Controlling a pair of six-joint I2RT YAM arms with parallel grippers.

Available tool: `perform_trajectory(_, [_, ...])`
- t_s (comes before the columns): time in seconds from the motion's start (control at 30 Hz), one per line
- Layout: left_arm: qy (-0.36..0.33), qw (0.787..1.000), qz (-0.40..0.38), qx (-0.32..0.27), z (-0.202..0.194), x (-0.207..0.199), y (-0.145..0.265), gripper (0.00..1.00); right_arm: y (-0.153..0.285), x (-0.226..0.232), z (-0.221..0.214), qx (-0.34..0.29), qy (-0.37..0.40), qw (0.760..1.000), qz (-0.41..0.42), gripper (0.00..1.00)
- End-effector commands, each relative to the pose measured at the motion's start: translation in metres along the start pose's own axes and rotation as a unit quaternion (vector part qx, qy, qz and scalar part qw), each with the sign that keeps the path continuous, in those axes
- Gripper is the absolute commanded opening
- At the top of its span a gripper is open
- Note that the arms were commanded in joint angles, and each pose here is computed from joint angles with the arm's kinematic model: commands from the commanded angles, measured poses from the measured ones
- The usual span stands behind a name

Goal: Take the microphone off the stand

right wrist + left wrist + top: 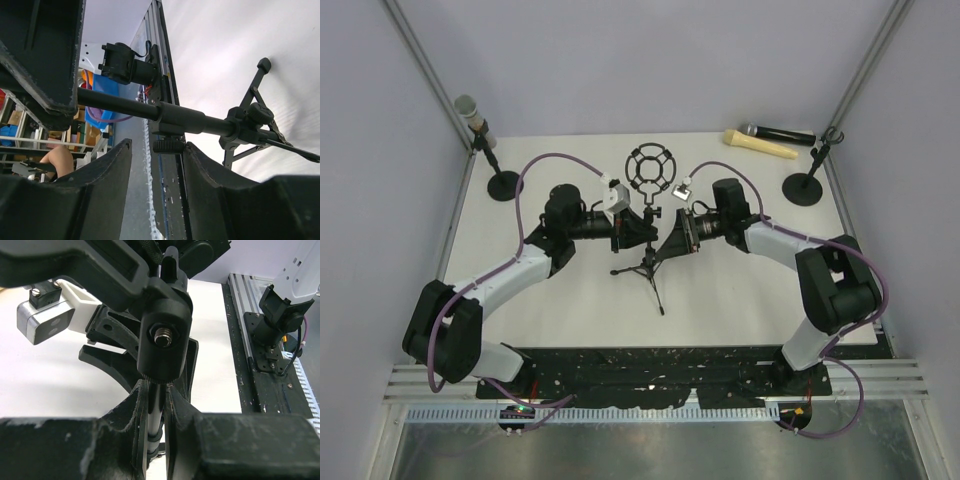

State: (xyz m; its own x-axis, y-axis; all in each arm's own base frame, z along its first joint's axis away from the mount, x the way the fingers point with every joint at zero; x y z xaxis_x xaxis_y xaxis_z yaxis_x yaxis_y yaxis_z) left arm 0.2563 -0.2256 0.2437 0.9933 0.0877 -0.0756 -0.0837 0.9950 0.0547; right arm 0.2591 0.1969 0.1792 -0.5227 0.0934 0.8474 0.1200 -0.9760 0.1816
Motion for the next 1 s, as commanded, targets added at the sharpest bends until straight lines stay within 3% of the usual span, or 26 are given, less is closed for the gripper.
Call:
perform_trajectory(0.0, [-0.01, 1.0, -0.018, -0.008, 0.007, -0.007, 0.002, 0.03, -0.003, 0.006, 0.01, -0.002, 0.005, 1.0, 0.024, 0.48])
perform_trajectory(0.13, [-0.012, 1.0, -0.019, -0.009, 0.008, -0.008, 0.002, 0.03, -0.005, 0.008, 0.009, 0.0, 0.006, 1.0, 0.025, 0.35])
perform_trajectory(0.33, [-0.012, 1.0, -0.017, -0.009, 0.008, -0.008, 0.003, 0.03, -0.006, 0.007, 0.012, -0.005, 0.036, 0.999, 0.008, 0.07])
perform_trajectory(0.4, [-0.012, 1.0, -0.018, -0.009, 0.008, -0.008, 0.003, 0.03, -0.003, 0.003, 0.007, 0.012, 0.033, 0.999, -0.032, 0.06])
perform_trajectory(0.53, [-0.01, 1.0, -0.017, -0.008, 0.007, -0.009, 0.002, 0.03, 0.004, -0.011, 0.018, 0.027, 0.149, 0.981, -0.125, 0.06])
perform_trajectory(0.77, [-0.015, 1.0, -0.015, -0.009, 0.008, -0.01, 0.005, 0.03, 0.013, -0.014, 0.018, -0.025, 0.24, 0.943, -0.228, 0.06])
perform_trajectory(0.87, [-0.013, 1.0, -0.016, -0.008, 0.007, -0.01, 0.004, 0.03, 0.015, -0.003, 0.022, -0.062, 0.317, 0.912, -0.251, 0.06])
perform_trajectory(0.97, [-0.013, 1.0, -0.016, -0.008, 0.008, -0.01, 0.004, 0.03, 0.016, -0.001, 0.008, -0.066, 0.365, 0.89, -0.266, 0.13])
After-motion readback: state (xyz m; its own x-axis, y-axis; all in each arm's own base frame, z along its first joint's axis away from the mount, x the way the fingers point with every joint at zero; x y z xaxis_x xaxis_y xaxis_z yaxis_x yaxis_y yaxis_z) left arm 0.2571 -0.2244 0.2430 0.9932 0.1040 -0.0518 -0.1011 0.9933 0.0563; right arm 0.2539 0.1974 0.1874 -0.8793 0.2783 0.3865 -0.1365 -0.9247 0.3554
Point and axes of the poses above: each gripper's point midway between its finger pads, its own y axis back along the fingers, its own x axis along the line the jaws close on, z = x × y, the point moved 9 cm from there along y, back along the fingers
